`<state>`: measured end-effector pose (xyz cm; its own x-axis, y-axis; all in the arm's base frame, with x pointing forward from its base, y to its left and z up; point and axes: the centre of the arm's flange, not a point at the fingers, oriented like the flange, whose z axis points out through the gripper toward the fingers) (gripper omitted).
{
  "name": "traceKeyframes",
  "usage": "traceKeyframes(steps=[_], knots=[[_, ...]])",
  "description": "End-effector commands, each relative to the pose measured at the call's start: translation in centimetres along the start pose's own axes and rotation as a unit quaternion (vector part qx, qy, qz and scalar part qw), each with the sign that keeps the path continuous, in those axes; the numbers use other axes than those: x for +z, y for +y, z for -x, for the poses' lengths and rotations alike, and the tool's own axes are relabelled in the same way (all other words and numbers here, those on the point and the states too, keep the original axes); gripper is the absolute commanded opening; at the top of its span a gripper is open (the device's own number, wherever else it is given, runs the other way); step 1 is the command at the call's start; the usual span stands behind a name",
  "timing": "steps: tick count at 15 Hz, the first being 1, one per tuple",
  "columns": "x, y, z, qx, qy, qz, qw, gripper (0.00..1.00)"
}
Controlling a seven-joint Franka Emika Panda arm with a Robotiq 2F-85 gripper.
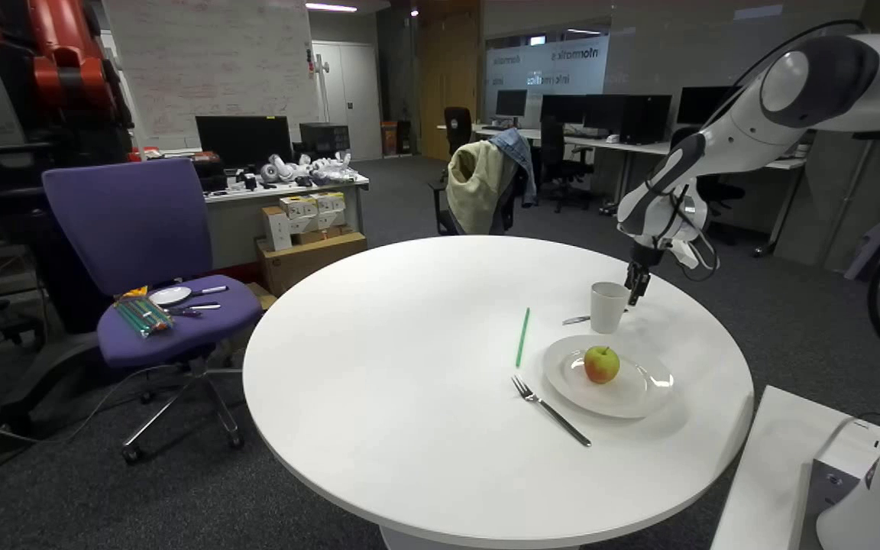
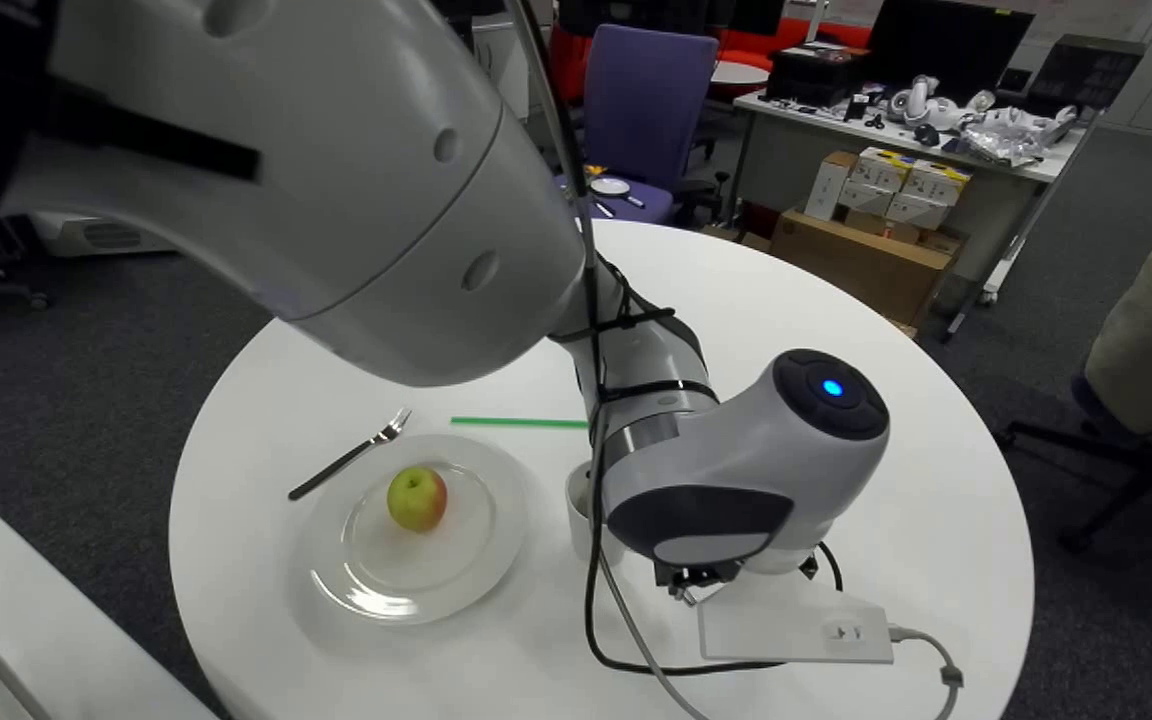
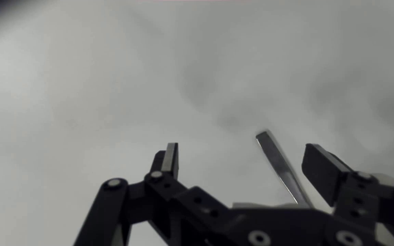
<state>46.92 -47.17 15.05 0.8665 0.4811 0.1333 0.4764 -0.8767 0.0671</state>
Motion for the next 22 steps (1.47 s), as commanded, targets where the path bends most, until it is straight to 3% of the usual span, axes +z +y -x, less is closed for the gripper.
traceKeyframes(steps=[1,5,11,22], knots=[[-0.9,-1.5,0.3,-0.007,-0.003,0.000,1.0000,1.00],[0.7,-2.4,-0.1,-0.070,-0.030,0.011,0.9970,1.00],[1.6,-3.0,-0.6,-0.162,-0.059,0.049,0.9837,1.00],[1.1,-1.4,0.8,-0.261,-0.029,-0.026,0.9645,1.00]])
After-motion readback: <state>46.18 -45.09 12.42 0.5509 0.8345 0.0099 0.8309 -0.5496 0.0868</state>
